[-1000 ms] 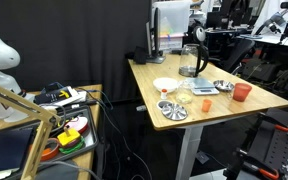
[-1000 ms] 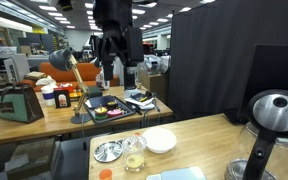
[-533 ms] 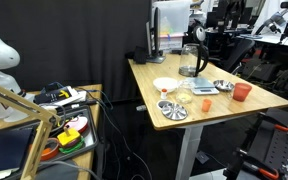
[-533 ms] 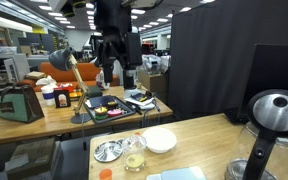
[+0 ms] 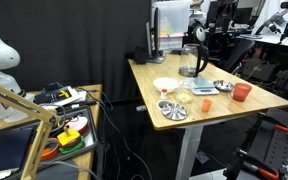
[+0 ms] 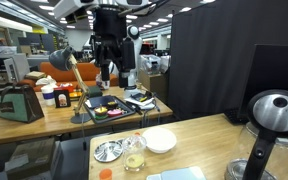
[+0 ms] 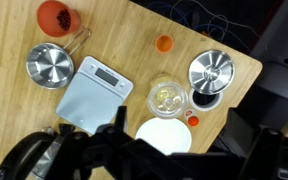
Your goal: Remove the lid from the transparent jar
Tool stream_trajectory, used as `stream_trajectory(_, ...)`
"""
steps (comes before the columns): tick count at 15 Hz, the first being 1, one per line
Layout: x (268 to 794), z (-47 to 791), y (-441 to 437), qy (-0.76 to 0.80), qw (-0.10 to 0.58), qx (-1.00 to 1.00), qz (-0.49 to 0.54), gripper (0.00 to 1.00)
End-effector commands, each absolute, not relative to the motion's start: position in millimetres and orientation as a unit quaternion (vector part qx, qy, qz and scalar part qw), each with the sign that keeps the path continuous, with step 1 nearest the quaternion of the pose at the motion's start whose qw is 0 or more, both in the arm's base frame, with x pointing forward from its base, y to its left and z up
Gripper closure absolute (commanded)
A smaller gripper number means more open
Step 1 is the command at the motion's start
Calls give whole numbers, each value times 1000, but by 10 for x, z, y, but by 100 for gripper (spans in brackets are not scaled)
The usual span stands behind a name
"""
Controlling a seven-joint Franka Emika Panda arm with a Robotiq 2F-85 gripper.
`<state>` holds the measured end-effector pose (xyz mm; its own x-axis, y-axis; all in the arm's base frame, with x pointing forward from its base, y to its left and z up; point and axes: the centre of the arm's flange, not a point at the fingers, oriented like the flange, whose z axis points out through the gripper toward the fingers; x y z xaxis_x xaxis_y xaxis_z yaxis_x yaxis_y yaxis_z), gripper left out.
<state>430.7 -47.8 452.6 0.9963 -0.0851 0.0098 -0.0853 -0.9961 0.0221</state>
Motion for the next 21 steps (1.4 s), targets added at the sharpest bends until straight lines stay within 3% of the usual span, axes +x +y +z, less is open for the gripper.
stream_trajectory(1,4692,4266,-222,-32,21,999,18,0)
stream_trajectory(5,5074,3986,-64,-54,56,996,40,0)
stream_trajectory(6,4884,4007,-60,-41,42,998,39,0)
stream_trajectory(13,5070,3871,-82,-46,52,997,44,0)
stream_trajectory(21,5242,3094,-322,-113,-13,993,16,0)
